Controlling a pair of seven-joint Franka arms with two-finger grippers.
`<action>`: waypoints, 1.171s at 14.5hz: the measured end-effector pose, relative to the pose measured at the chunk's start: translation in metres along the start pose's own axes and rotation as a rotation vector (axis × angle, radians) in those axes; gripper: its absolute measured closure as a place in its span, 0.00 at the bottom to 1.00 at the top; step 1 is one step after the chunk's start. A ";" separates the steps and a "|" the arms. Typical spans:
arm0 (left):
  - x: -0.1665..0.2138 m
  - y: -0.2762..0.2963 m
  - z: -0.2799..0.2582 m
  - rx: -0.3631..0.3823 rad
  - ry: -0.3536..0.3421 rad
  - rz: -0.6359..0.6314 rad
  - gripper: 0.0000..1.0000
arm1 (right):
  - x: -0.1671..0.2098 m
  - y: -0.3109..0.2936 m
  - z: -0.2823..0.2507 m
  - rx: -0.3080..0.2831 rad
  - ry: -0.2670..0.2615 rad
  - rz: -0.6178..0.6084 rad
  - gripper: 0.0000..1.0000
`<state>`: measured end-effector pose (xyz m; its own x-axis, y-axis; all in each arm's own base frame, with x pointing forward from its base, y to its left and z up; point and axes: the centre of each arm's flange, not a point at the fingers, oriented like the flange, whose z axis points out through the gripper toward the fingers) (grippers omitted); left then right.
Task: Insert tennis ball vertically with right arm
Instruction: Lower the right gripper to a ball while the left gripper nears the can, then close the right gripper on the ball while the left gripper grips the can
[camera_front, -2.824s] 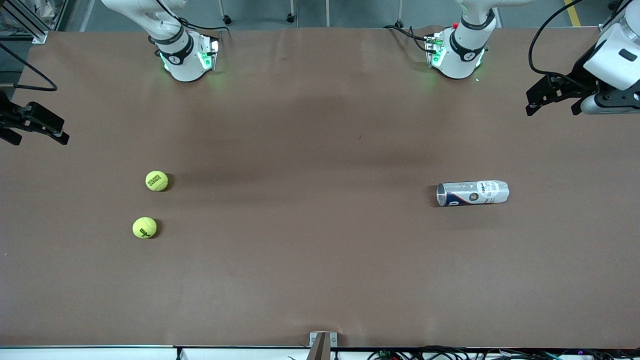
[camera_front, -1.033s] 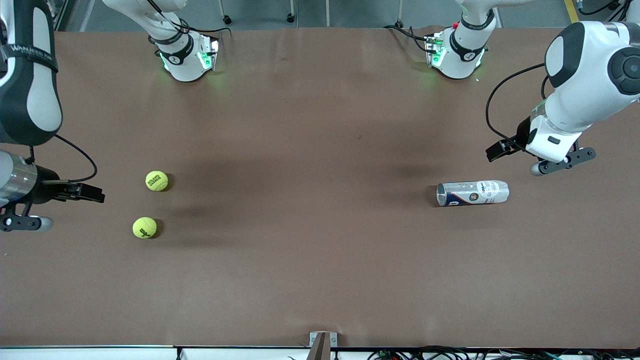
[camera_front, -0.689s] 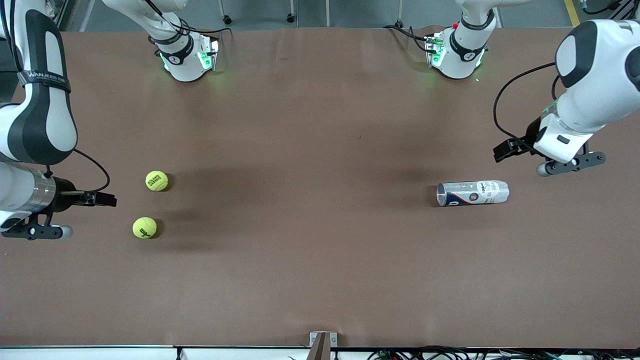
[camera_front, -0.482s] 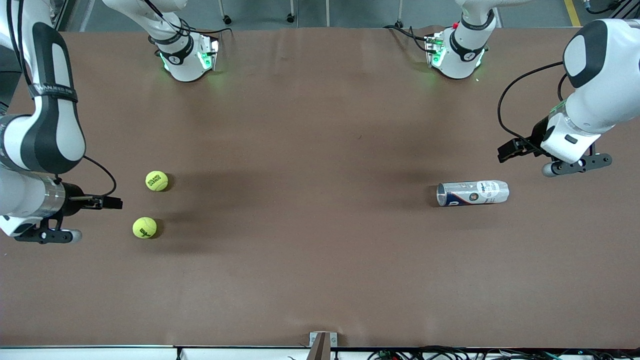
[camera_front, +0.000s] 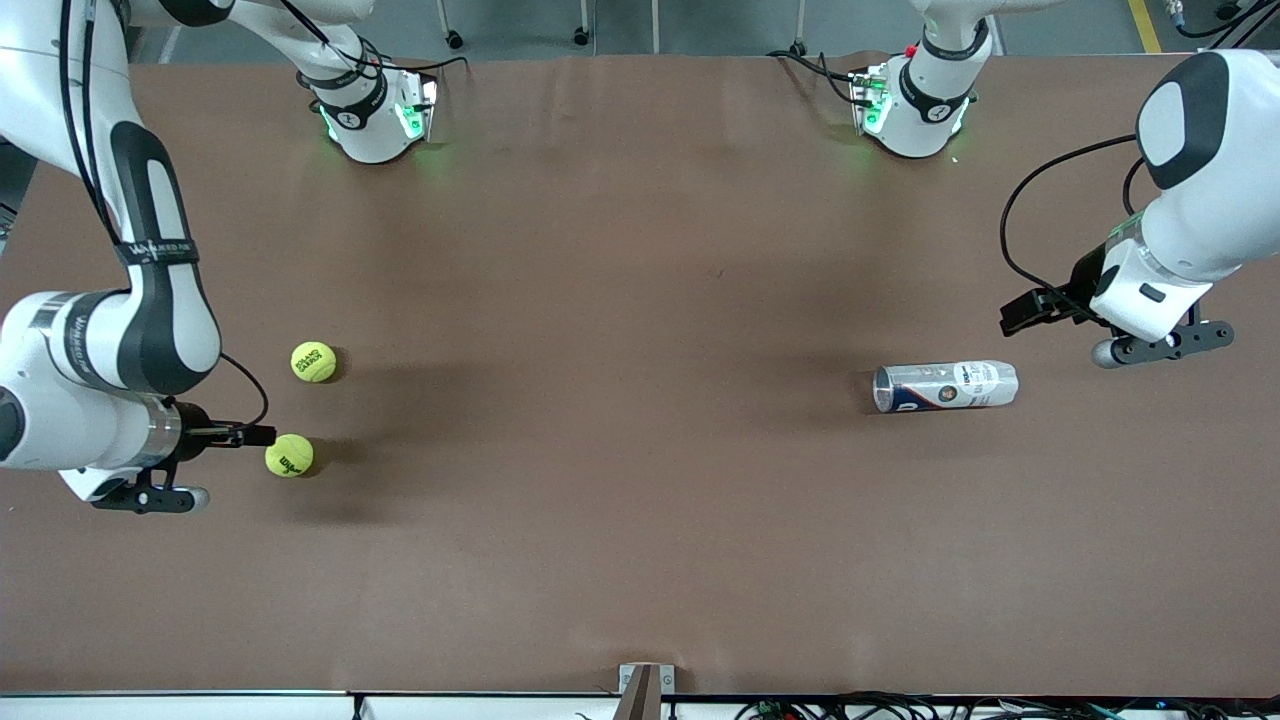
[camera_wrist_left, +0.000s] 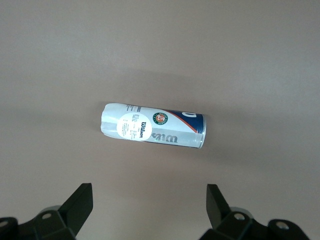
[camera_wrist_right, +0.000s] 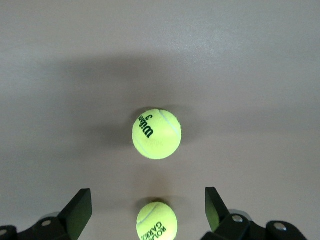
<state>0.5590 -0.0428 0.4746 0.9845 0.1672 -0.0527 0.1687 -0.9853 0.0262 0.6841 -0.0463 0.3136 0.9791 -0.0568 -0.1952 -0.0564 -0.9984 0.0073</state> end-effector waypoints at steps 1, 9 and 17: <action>0.000 0.000 0.008 0.003 -0.008 -0.002 0.00 | 0.002 0.000 0.007 0.000 -0.006 0.000 0.00; 0.018 -0.001 0.090 0.044 -0.024 -0.512 0.00 | 0.015 0.002 0.054 -0.002 -0.015 0.003 0.00; 0.037 0.027 0.181 0.141 0.092 -0.998 0.00 | 0.023 0.003 0.093 -0.004 -0.028 0.005 0.00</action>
<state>0.5915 -0.0697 0.2926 0.3979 0.9129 0.0913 0.9153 -0.3884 -0.1065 0.6882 -0.0506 0.2179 0.9730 -0.0612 -0.2226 -0.0600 -0.9981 0.0122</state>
